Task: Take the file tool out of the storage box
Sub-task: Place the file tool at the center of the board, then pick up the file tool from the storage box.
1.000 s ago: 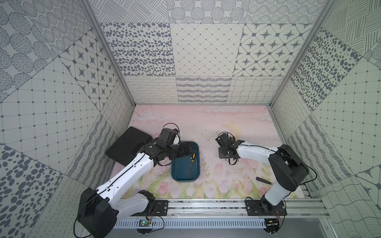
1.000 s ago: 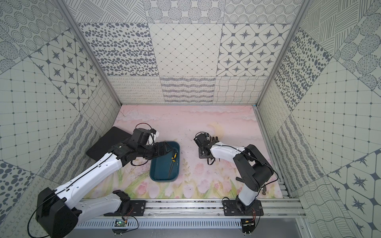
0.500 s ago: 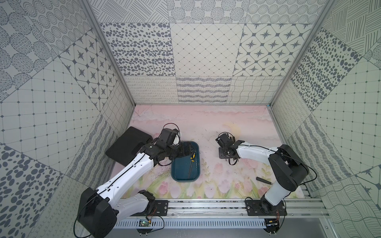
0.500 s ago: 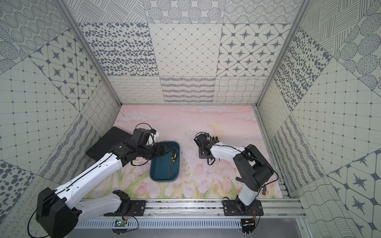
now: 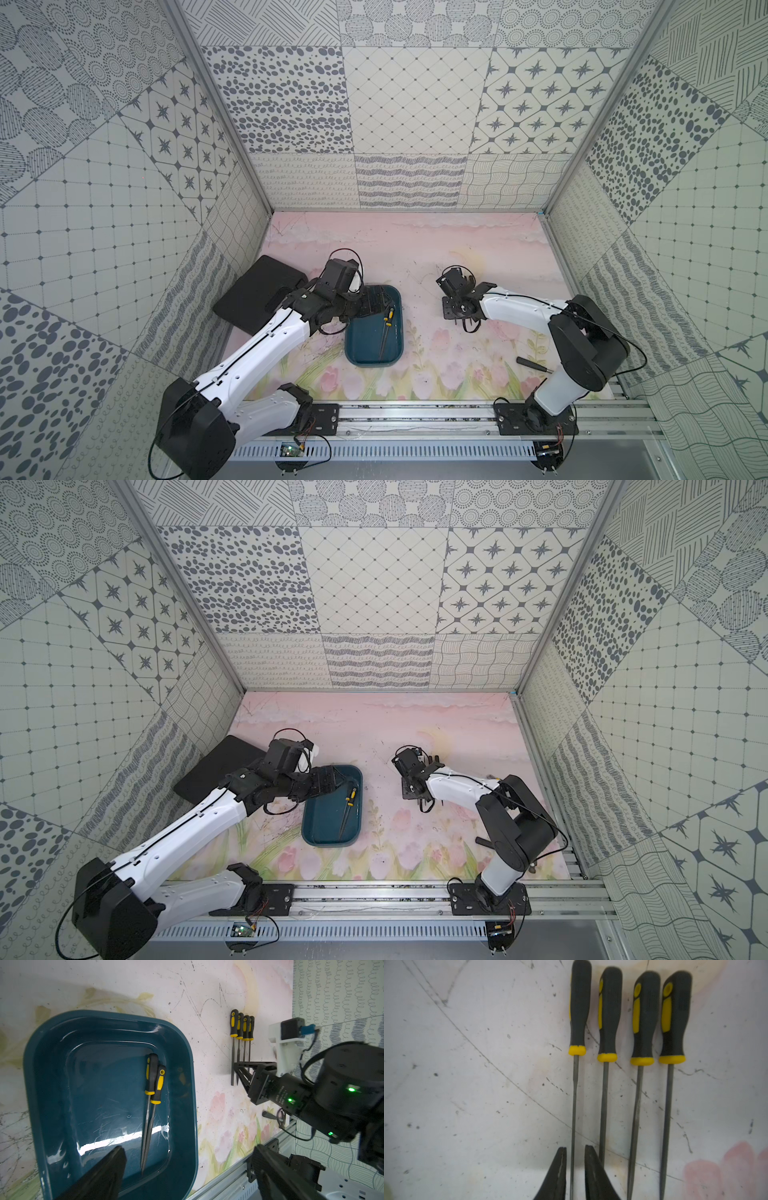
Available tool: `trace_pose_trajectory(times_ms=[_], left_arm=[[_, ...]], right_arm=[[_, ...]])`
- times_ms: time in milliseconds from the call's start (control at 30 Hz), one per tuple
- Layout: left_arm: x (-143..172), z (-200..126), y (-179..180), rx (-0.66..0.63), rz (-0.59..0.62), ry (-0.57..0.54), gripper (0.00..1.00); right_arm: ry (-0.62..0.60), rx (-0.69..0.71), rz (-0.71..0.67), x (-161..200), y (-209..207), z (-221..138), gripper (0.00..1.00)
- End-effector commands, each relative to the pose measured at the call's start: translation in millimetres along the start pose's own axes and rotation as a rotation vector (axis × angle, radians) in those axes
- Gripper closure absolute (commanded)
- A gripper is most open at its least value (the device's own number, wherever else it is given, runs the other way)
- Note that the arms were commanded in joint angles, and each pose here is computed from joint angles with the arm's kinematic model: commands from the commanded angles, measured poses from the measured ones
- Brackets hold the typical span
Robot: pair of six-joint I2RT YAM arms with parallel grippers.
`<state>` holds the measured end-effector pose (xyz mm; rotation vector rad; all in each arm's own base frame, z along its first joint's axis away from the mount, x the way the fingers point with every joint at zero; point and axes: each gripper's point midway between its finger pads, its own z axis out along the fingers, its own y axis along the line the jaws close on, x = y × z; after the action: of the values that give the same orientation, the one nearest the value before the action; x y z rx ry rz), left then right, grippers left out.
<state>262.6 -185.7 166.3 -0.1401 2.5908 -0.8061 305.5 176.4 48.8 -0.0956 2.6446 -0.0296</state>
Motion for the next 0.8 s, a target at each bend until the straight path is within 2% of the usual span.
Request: trace_pose_trajectory(times_ms=[0,200,367,567,667,767], left_arm=[[-7,9,22,-0.130,0.041,-0.014,0.01],[-14,35,29,-0.177,0.053,0.028,0.05],[-19,53,41,-0.251,0.042,0.057,0.15],[-21,79,40,-0.296,0.055,0.097,0.26],[-22,91,39,-0.333,0.082,0.100,0.31],[-20,105,43,-0.376,0.103,0.114,0.36]], right_arm=[[-0.108,-0.072,-0.017,-27,12,-35,0.75],[-0.169,-0.255,-0.054,-30,36,-75,0.64],[-0.205,-0.433,-0.061,-25,55,-103,0.38],[-0.222,-0.503,-0.079,-19,61,-120,0.17],[-0.220,-0.511,-0.075,-14,59,-122,0.02],[-0.221,-0.505,-0.075,-10,55,-122,0.02]])
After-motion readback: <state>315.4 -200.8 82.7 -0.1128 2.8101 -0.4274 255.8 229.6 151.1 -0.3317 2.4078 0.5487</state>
